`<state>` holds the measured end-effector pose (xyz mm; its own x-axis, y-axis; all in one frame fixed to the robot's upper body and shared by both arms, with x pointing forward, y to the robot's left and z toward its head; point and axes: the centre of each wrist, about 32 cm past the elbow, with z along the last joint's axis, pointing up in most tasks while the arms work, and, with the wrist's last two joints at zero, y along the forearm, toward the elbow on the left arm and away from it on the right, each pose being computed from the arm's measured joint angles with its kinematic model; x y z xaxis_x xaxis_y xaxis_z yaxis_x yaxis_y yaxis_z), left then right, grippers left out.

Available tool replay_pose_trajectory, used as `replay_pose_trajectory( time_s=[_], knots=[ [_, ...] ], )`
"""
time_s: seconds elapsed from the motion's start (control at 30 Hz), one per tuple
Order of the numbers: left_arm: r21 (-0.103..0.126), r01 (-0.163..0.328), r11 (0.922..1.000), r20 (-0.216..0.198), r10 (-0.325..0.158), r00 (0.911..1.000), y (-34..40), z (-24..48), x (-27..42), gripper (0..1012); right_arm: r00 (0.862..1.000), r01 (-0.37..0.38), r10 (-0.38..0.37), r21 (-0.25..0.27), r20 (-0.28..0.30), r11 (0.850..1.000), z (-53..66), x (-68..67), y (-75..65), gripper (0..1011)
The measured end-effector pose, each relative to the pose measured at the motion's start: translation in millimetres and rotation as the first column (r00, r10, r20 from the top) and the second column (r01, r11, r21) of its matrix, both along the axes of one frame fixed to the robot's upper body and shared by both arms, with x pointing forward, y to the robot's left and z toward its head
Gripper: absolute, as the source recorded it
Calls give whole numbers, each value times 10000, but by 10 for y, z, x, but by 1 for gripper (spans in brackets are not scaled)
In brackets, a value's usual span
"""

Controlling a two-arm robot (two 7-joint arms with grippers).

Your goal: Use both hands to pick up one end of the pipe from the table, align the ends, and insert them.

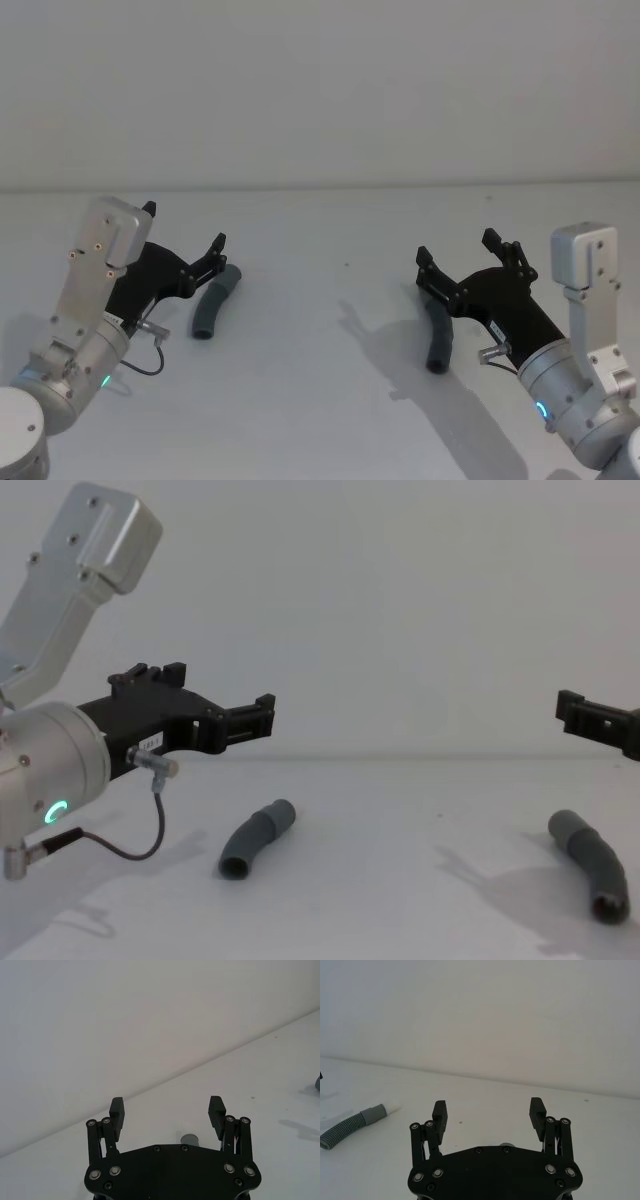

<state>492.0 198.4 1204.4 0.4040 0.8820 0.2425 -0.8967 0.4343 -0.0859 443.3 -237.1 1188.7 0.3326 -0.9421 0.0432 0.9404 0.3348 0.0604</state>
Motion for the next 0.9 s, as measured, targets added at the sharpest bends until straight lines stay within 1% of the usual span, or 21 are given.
replay_pose_trajectory(
  time_s=[0.9],
  knots=[
    [1,0,10000,0,0,10000,0,0,0,1001,10000,1,-1,-1,0,10000,0,0,0,1000]
  ],
)
